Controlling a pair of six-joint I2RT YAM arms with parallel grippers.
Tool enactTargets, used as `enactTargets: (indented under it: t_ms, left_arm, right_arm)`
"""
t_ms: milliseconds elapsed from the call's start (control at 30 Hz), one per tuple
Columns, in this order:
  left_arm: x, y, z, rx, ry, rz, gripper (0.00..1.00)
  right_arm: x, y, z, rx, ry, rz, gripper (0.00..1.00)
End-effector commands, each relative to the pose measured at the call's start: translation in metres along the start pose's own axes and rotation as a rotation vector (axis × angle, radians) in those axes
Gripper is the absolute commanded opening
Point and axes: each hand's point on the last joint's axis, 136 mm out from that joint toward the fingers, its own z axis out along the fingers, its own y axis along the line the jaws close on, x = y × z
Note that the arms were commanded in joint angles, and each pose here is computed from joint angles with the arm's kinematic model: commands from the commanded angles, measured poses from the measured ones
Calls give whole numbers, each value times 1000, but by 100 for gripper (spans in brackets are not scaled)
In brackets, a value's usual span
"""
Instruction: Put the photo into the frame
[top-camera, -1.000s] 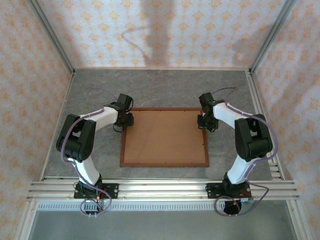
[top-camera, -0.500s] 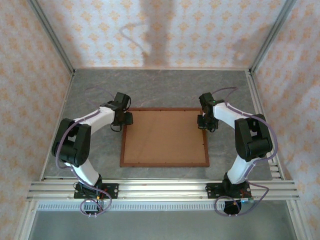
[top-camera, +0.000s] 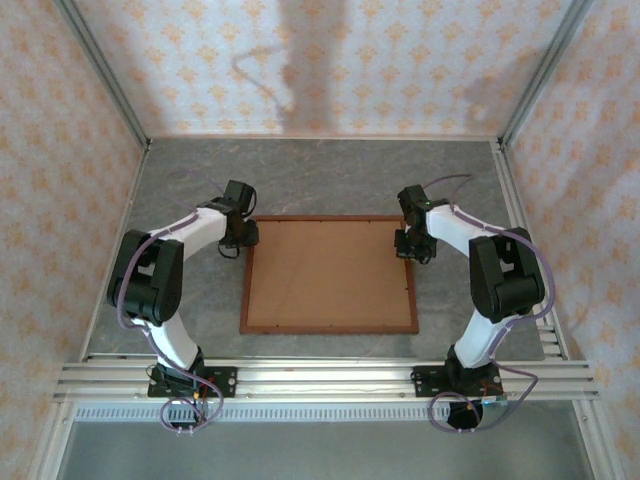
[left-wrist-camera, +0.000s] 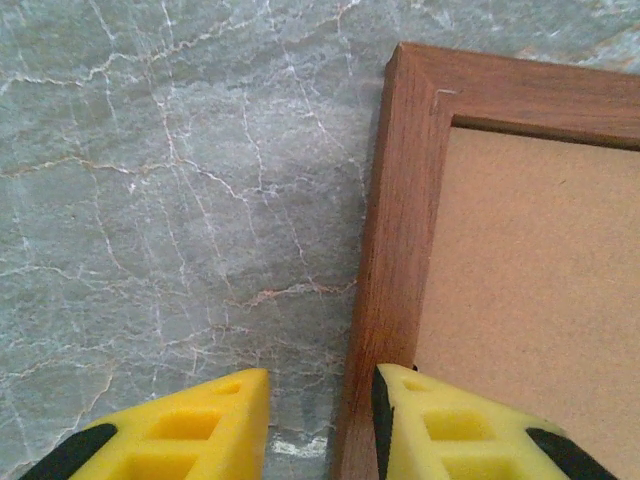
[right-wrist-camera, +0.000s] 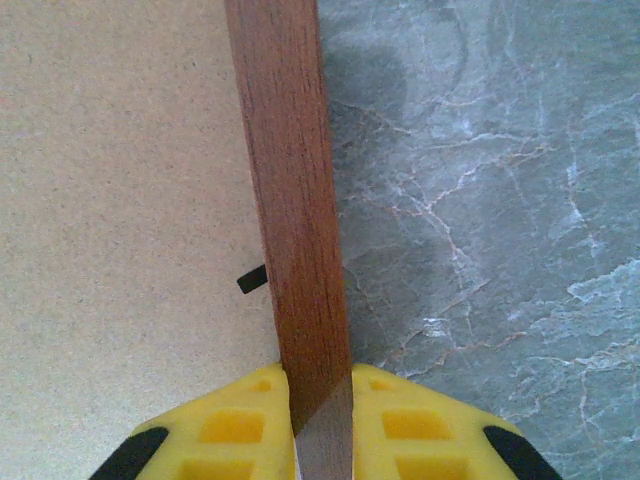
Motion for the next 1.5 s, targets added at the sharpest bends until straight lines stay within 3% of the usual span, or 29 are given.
enactTargets:
  t_ms: [0, 800, 1467]
  left_arm:
    - [4, -1, 3, 7, 21, 11, 34]
    - [53, -16, 41, 11, 163, 62, 34]
    - [44, -21, 35, 31, 135, 77, 36]
  right_arm:
    - [-4, -3, 9, 29, 0, -5, 16]
    - [-2, -3, 9, 32, 5, -9, 16]
    - [-2, -2, 10, 31, 10, -13, 16]
